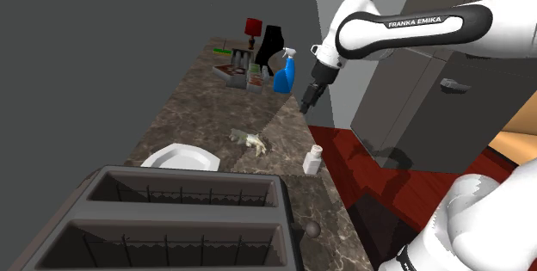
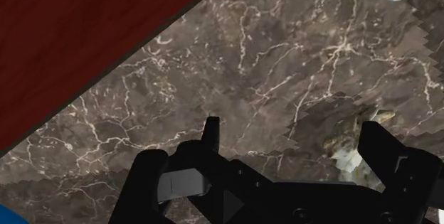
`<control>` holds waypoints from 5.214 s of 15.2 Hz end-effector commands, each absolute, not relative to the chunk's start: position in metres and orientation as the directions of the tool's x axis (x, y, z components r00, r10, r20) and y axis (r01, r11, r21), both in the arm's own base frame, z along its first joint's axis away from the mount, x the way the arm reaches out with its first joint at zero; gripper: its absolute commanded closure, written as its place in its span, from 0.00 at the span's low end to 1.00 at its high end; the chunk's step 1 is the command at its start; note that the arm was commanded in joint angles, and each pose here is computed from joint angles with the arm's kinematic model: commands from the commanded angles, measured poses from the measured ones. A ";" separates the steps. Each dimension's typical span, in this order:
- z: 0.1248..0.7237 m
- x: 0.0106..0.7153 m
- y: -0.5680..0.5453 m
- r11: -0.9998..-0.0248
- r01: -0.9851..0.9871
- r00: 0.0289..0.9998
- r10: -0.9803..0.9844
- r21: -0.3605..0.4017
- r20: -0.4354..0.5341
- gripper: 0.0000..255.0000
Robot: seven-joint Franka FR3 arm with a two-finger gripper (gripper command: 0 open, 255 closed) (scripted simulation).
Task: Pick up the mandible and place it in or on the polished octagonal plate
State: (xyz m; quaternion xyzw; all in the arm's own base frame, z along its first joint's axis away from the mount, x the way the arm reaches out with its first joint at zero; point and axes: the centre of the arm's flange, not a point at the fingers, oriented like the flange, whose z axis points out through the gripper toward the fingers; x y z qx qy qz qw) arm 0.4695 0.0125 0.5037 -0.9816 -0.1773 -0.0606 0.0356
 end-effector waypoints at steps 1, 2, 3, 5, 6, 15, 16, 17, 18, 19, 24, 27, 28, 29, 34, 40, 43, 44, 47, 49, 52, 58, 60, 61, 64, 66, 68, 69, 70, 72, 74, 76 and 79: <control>0.492 0.486 0.026 -0.913 0.404 0.908 0.392 -0.055 0.148 0.00; 0.487 0.495 0.032 -0.902 0.428 0.896 0.415 -0.059 0.156 0.00; 0.481 0.504 0.039 -0.890 0.452 0.884 0.438 -0.062 0.163 0.00; 0.470 0.520 0.053 -0.864 0.500 0.858 0.482 -0.067 0.179 0.00; 0.465 0.529 0.060 -0.849 0.523 0.843 0.504 -0.070 0.186 0.00; 0.422 0.573 0.111 -0.758 0.647 0.752 0.617 -0.080 0.231 0.00; 0.417 0.574 0.112 -0.758 0.647 0.752 0.617 -0.080 0.231 0.00; 0.412 0.575 0.113 -0.758 0.647 0.752 0.617 -0.080 0.231 0.00; 0.407 0.575 0.114 -0.758 0.647 0.752 0.617 -0.080 0.231 0.00; 0.401 0.576 0.115 -0.758 0.647 0.752 0.617 -0.080 0.231 0.00; 0.398 0.576 0.116 -0.758 0.647 0.752 0.617 -0.080 0.231 0.00; 0.398 0.576 0.116 -0.758 0.647 0.752 0.617 -0.080 0.231 0.00; 0.398 0.576 0.116 -0.758 0.647 0.752 0.617 -0.080 0.231 1.00; 0.398 0.576 0.116 -0.758 0.647 0.752 0.617 -0.080 0.231 1.00; 0.398 0.576 0.116 -0.758 0.647 0.752 0.617 -0.080 0.231 1.00; 0.410 0.575 0.166 -0.738 0.674 0.736 0.674 0.016 0.067 0.00; 0.411 0.571 0.243 -0.675 0.723 0.690 0.698 0.146 -0.189 0.00; 0.410 0.571 0.245 -0.673 0.724 0.689 0.698 0.149 -0.195 0.00; 0.395 0.570 0.241 -0.673 0.724 0.689 0.698 0.149 -0.195 0.00; 0.385 0.570 0.238 -0.673 0.724 0.689 0.698 0.149 -0.195 0.00; 0.372 0.570 0.235 -0.673 0.724 0.689 0.698 0.149 -0.195 0.00; 0.371 0.570 0.235 -0.673 0.724 0.689 0.698 0.149 -0.195 0.00; 0.372 0.570 0.235 -0.673 0.724 0.689 0.698 0.149 -0.195 1.00; 0.372 0.570 0.235 -0.673 0.724 0.689 0.698 0.149 -0.195 1.00; 0.371 0.570 0.235 -0.673 0.724 0.689 0.698 0.149 -0.195 1.00; 0.371 0.570 0.235 -0.673 0.724 0.689 0.698 0.149 -0.195 1.00; 0.371 0.570 0.235 -0.673 0.724 0.689 0.698 0.149 -0.195 1.00; 0.371 0.570 0.235 -0.673 0.724 0.689 0.698 0.149 -0.195 1.00; 0.377 0.570 0.235 -0.673 0.724 0.689 0.698 0.149 -0.195 1.00; 0.387 0.570 0.235 -0.673 0.724 0.689 0.698 0.149 -0.195 1.00; 0.398 0.570 0.235 -0.673 0.724 0.689 0.698 0.149 -0.195 1.00; 0.408 0.570 0.235 -0.673 0.724 0.689 0.698 0.149 -0.195 1.00; 0.424 0.570 0.235 -0.673 0.724 0.689 0.698 0.149 -0.195 1.00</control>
